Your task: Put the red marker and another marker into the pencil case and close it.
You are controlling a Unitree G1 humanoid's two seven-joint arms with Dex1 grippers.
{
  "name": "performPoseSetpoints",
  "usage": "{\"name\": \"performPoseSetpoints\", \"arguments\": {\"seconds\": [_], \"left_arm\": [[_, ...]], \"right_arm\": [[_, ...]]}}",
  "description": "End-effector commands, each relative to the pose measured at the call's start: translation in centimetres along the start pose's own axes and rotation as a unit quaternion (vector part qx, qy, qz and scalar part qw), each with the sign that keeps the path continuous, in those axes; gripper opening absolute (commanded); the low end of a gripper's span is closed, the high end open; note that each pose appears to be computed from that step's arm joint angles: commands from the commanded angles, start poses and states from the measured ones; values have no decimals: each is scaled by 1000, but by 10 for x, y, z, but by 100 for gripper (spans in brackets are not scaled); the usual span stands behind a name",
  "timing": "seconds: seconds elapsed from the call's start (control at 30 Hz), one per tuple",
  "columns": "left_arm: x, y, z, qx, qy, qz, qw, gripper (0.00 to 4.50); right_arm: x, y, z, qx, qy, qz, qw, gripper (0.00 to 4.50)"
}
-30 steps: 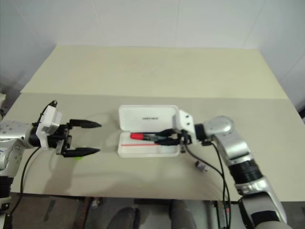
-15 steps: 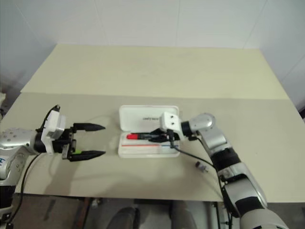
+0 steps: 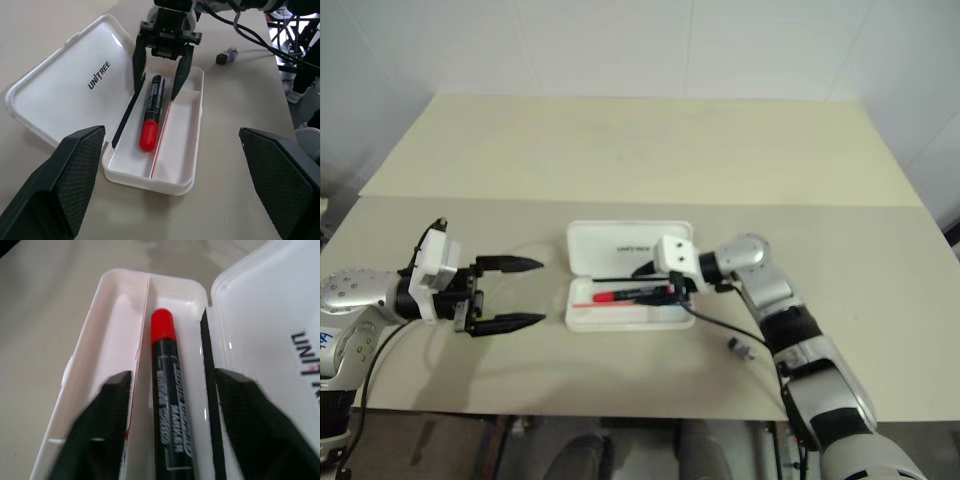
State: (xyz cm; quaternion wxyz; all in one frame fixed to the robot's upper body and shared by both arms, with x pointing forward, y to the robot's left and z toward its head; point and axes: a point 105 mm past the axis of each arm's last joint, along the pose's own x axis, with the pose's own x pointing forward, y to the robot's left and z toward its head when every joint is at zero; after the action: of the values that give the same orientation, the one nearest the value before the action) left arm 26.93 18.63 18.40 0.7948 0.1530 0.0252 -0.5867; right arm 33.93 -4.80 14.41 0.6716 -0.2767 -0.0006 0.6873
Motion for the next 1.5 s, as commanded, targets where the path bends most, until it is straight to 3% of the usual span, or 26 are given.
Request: {"name": "performPoseSetpoints", "arguments": {"seconds": [0.03,0.07,0.27,0.43,0.63,0.73,0.9,1.07,1.33,1.5], "left_arm": [[2,-1,11,18,-14,-6,1000,450],[3,0,11,18,-14,-6,1000,450],[5,0,10,16,-18,-10,1000,450],[8,-3,8,10,-24,-11,1000,450],[10,-6,7,4,-31,-7,999,450],[9,-10,4,-7,-35,2,999,450],[8,2,7,-29,-76,140,987,450],[-1,4,-4,-66,-79,300,948,450],[-21,5,-11,-102,-74,479,869,450],[-37,1,-26,-170,-67,638,748,450]], "right_arm": [[-4,-7,34,-39,-42,-6,998,424],[-4,-6,37,-39,-47,-4,998,448],[-14,10,82,-31,-125,24,991,448],[-33,25,95,-25,-134,20,990,448],[-62,32,86,0,-105,-22,994,448],[-99,35,69,41,-68,-76,994,448],[-136,36,48,62,-12,-130,989,448],[-159,23,37,63,12,-168,984,448],[-153,14,31,58,4,-158,986,448],[-142,13,28,58,-16,-138,989,448]]}}
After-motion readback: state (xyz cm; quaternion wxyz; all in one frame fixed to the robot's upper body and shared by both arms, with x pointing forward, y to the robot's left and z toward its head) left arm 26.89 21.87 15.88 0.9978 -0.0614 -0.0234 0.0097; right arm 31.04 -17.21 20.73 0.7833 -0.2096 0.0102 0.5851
